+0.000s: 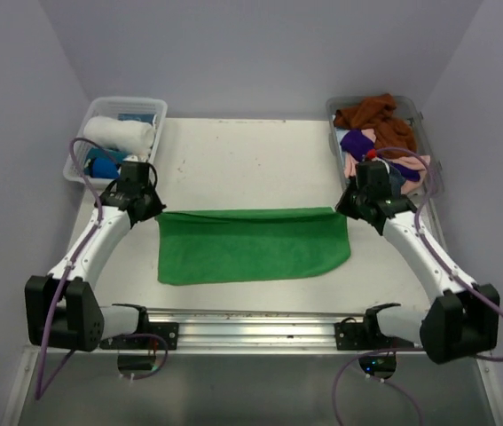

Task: Roll the towels
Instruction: Flatten the towel

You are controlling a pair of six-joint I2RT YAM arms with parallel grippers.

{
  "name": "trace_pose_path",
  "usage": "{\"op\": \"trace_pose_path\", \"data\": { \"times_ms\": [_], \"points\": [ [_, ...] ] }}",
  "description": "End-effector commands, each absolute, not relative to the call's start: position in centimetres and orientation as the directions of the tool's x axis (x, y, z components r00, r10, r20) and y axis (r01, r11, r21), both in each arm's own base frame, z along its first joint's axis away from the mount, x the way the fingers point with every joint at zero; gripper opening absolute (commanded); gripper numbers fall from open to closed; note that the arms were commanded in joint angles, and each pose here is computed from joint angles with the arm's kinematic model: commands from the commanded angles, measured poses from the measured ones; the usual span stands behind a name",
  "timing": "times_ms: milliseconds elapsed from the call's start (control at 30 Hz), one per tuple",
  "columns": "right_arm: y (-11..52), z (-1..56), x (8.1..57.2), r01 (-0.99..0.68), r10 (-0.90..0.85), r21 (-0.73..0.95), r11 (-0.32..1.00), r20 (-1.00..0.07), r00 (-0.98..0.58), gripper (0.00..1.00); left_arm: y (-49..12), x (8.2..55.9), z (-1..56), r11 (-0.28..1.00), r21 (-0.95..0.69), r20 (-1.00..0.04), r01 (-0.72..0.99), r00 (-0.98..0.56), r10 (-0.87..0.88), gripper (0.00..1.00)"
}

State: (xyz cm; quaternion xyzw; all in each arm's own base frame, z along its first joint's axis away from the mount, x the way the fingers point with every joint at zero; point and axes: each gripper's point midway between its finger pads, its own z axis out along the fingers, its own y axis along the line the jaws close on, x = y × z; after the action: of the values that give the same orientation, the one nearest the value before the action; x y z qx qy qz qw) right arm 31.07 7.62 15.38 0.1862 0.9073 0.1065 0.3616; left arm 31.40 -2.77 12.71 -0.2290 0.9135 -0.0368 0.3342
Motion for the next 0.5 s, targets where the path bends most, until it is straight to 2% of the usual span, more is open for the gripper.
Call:
{"op": "trace_pose_path", "data": {
  "times_ms": [0, 167, 233, 367, 467],
  "points": [
    [7.3, 18.2, 37.0, 0.232, 0.402, 0.328, 0.916, -0.736, -0.545, 0.0, -1.5, 36.0, 16.0, 0.883, -0.234, -0.705, -0.406, -0.555, -0.442, 0.0],
    [8.4, 15.5, 40.2, 0.237, 0.384, 0.303, 0.923, -0.699, -0.604, 0.0, -0.8, 38.1, 15.8, 0.873, -0.209, -0.701, -0.44, -0.555, -0.447, 0.0],
    [8.6, 16.0, 41.1, 0.232, 0.387, 0.311, 0.922, -0.699, -0.601, 0.0, -0.6, 38.7, 15.9, 0.868, -0.222, -0.693, -0.443, -0.555, -0.46, 0.0],
    [9.0, 19.9, 40.8, 0.192, 0.402, 0.357, 0.914, -0.732, -0.551, 0.0, -0.8, 39.3, 18.8, 0.878, -0.267, -0.723, -0.397, -0.52, -0.455, 0.0],
    [8.3, 25.6, 39.4, 0.163, 0.416, 0.386, 0.908, -0.788, -0.454, 0.0, -0.8, 39.2, 22.8, 0.897, -0.288, -0.776, -0.336, -0.468, -0.424, 0.0]
  ]
}}
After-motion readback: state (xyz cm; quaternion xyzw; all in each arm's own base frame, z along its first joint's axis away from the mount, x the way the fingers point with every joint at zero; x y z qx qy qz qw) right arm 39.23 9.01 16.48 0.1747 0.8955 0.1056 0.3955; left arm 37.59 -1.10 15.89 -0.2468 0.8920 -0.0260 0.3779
